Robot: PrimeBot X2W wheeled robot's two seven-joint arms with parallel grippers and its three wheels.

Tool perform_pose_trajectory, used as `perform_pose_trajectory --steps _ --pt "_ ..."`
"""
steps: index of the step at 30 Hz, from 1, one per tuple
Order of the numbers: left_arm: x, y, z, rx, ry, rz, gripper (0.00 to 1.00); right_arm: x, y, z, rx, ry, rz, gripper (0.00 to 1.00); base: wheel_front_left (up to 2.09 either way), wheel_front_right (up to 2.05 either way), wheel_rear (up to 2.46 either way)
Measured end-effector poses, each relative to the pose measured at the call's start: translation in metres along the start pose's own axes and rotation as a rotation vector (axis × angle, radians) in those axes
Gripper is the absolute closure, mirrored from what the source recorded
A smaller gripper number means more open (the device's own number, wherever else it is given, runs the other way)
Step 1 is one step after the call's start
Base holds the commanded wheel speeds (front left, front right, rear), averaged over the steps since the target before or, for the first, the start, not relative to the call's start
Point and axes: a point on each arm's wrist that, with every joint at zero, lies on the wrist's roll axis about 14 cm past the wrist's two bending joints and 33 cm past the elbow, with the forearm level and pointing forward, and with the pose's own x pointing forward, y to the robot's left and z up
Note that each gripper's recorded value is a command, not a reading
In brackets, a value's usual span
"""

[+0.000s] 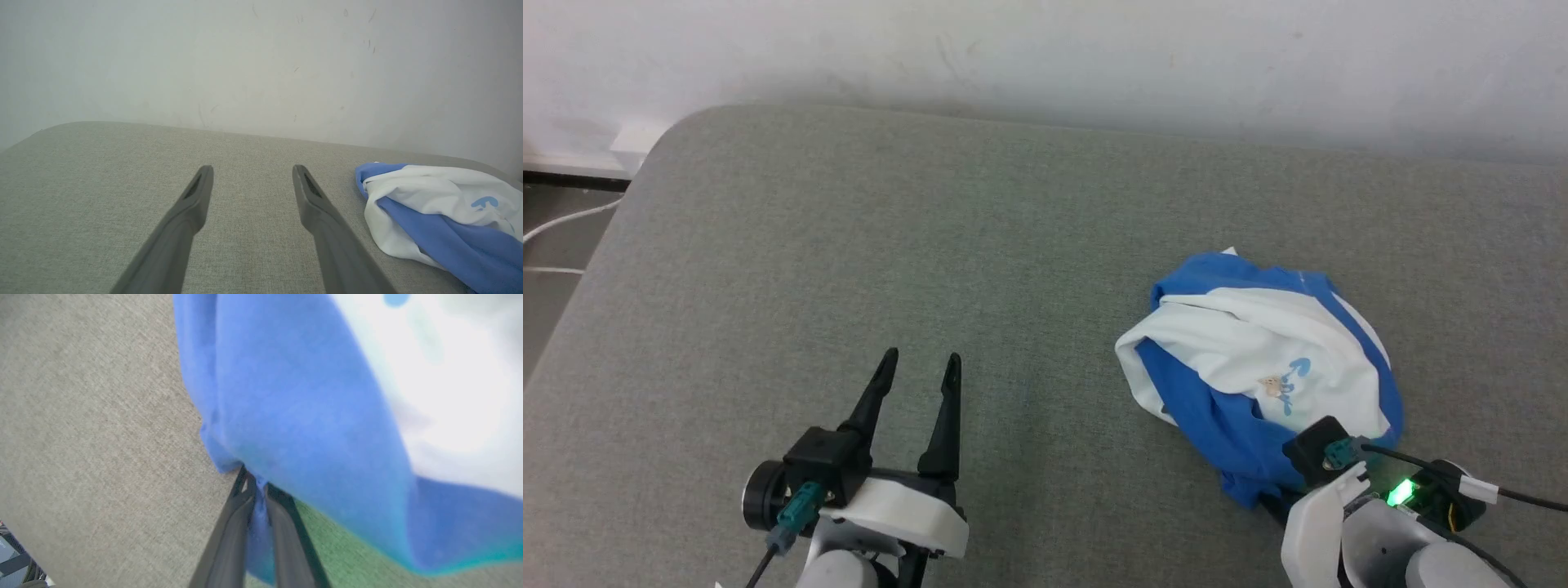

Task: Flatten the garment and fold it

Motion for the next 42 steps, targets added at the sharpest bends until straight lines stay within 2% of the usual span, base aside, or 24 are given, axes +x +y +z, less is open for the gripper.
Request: perform_pose_trajectory --steps 6,14,17,20,21,22,25,28,34,38,42 --pt "0.006 -0.011 -0.002 -0.011 0.001 -0.036 0.0 -0.019 -0.027 -0.007 0.092 -0.039 -0.087 1.0 0.0 0.0 0.0" --pt "0.015 -0.043 0.008 -0.023 -0.031 -0.135 0.0 -0.106 -0.11 -0.075 0.254 0.032 -0.426 1.0 0.0 0.0 0.0" --pt "0.017 -0.053 0.011 -0.026 -0.041 -0.164 0.0 -0.131 -0.124 -0.1 0.304 0.069 -0.526 1.0 0.0 0.0 0.0" --pt "0.017 -0.059 0.014 -0.029 -0.049 -0.183 0.0 -0.14 -0.123 -0.12 0.337 0.104 -0.571 1.0 0.0 0.0 0.0" --pt "0.017 -0.061 0.014 -0.03 -0.05 -0.188 0.0 -0.14 -0.121 -0.12 0.345 0.091 -0.577 0.44 0.0 0.0 0.0" --pt "0.017 -0.062 0.014 -0.03 -0.051 -0.192 0.0 -0.138 -0.12 -0.117 0.351 0.062 -0.585 0.0 0.0 0.0 0.0" --pt "0.017 -0.066 0.013 -0.03 -0.046 -0.206 0.0 -0.132 -0.118 -0.094 0.331 -0.06 -0.594 0.0 0.0 0.0 0.0" --pt "0.017 -0.069 0.012 -0.031 -0.043 -0.217 0.0 -0.131 -0.118 -0.051 0.296 -0.253 -0.594 0.0 0.0 0.0 0.0" --pt "0.015 -0.085 0.001 -0.069 -0.005 -0.272 0.0 -0.152 -0.109 0.019 0.206 -0.597 -0.589 0.0 0.0 0.0 0.0" --pt "0.017 -0.11 -0.022 -0.087 0.11 -0.359 0.0 -0.17 -0.108 0.04 0.176 -0.751 -0.628 0.0 0.0 0.0 0.0" --pt "0.031 -0.148 -0.035 -0.049 0.265 -0.488 0.0 -0.175 -0.112 0.043 0.174 -0.809 -0.678 0.0 0.0 0.0 0.0"
